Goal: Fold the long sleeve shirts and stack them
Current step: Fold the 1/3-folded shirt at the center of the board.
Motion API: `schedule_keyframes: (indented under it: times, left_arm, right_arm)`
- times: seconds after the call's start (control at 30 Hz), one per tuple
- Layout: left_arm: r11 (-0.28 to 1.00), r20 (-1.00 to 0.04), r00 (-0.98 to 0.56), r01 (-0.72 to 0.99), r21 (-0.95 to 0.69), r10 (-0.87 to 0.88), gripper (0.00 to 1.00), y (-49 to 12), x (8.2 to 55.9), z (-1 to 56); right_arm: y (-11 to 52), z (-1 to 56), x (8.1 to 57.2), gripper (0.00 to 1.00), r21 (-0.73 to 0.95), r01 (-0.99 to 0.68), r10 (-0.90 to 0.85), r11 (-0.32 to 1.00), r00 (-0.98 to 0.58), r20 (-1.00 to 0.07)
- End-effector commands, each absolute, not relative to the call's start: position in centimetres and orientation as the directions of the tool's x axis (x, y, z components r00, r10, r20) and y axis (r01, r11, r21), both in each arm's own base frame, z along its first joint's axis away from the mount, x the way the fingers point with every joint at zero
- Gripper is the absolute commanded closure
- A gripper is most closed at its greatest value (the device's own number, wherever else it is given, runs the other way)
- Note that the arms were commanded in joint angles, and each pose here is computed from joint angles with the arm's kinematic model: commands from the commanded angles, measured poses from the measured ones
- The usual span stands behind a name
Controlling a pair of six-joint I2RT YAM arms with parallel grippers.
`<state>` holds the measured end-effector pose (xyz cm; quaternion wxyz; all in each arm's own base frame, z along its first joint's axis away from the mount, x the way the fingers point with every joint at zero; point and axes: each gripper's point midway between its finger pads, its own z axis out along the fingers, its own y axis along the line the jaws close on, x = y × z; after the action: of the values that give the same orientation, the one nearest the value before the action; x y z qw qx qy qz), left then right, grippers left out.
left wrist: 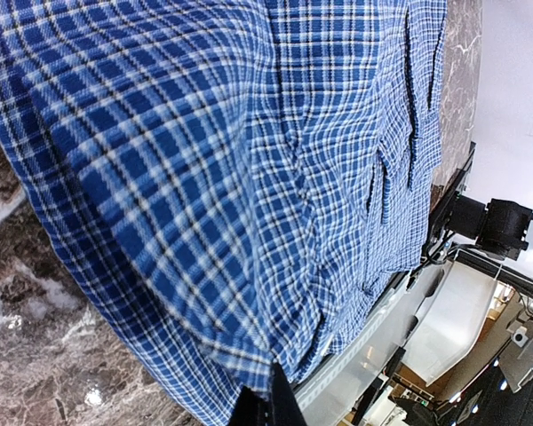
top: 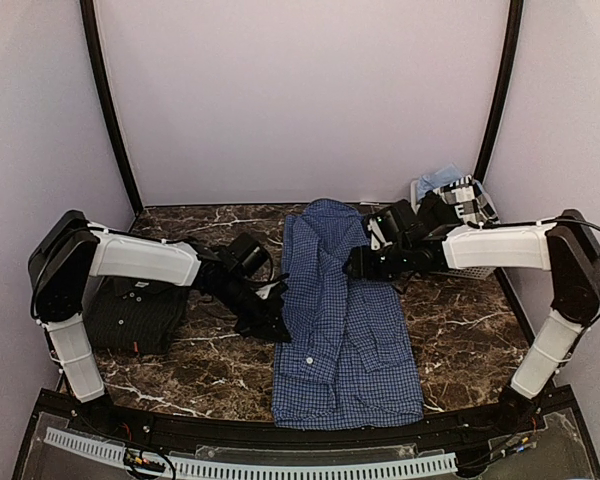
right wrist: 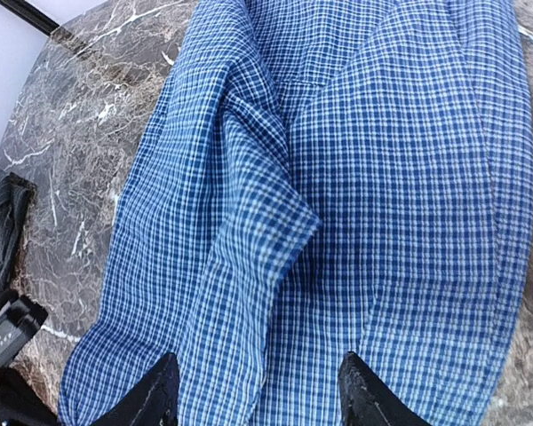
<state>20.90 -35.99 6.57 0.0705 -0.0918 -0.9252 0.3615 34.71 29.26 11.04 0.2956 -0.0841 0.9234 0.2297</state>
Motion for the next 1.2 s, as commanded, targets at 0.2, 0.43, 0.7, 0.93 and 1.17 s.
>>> schedule_keyframes:
  times: [0.2, 0.43, 0.7, 0.93, 1.17]
  left_arm:
    - [0.715, 0.043, -0.968, 0.153, -0.682, 0.249, 1.0, -35.5, 20.6, 8.0]
    - [0.738, 0.008, -0.97, 0.181, -0.651, 0.245, 0.95, -35.2, 21.3, 7.9]
    - [0.745, -0.001, -0.969, 0.191, -0.639, 0.248, 0.85, -35.0, 21.4, 7.7]
    - [0.769, -0.156, -0.967, 0.254, -0.586, 0.2, 0.79, -35.1, 26.5, 10.1]
    - [0.799, -0.393, -0.916, 0.294, -0.524, 0.079, 0.75, -35.5, 37.4, 13.2]
  right_arm:
    - [31.2, 10.8, 37.6, 0.44, 0.463, -0.297, 0.041, 0.835, -0.806, -0.591]
    - [30.6, 9.7, 39.2, 0.51, 0.507, -0.243, 0.1, 0.827, -0.823, -0.559]
    - [31.4, 9.3, 40.4, 0.56, 0.53, -0.252, 0.107, 0.81, -0.825, -0.555]
    - [31.5, 8.8, 40.7, 0.6, 0.53, -0.24, 0.114, 0.813, -0.827, -0.55]
    - [31.0, 8.1, 40.8, 0.8, 0.514, -0.216, 0.12, 0.83, -0.831, -0.543]
